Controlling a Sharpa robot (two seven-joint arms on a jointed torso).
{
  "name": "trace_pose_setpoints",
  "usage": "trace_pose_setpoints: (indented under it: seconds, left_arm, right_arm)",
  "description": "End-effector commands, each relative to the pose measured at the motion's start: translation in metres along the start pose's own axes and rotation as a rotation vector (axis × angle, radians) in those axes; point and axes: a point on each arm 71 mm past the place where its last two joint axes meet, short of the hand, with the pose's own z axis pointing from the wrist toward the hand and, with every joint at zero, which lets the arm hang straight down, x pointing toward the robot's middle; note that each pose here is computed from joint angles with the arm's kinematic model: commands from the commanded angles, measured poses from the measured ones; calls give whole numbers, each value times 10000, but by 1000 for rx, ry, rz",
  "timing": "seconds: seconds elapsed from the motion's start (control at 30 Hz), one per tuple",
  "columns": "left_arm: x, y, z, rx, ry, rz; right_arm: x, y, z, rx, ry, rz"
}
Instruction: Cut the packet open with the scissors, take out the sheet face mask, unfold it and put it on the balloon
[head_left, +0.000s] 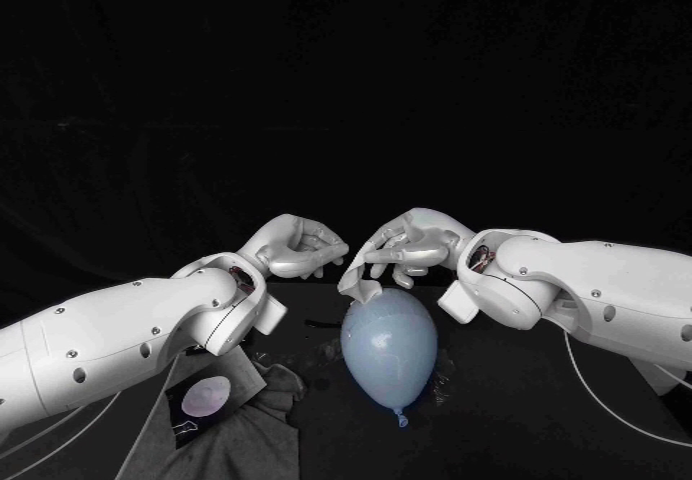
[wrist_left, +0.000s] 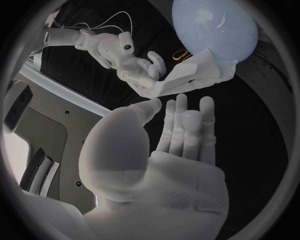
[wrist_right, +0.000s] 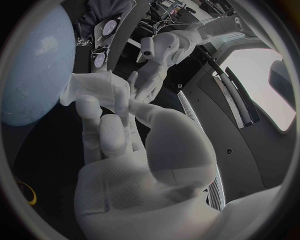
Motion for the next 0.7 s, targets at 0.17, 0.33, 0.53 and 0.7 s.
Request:
trace_pose_setpoints:
  seconds: [0.17,0.33,0.53,0.7]
  left_arm:
    - [102,-13,18,-27,94,-35]
    - [124,-34,24,-12,102,-48]
    - [143,-55,29,3,105,-58]
    - [133,-59,34,10,91,-69]
  right_arm:
    - [15,25,14,-20,-1,-5]
    - [20,25,24,-18,2,-6]
    - [27,28,29,-18,4,-6]
    - [26,27,27,-17,4,-6]
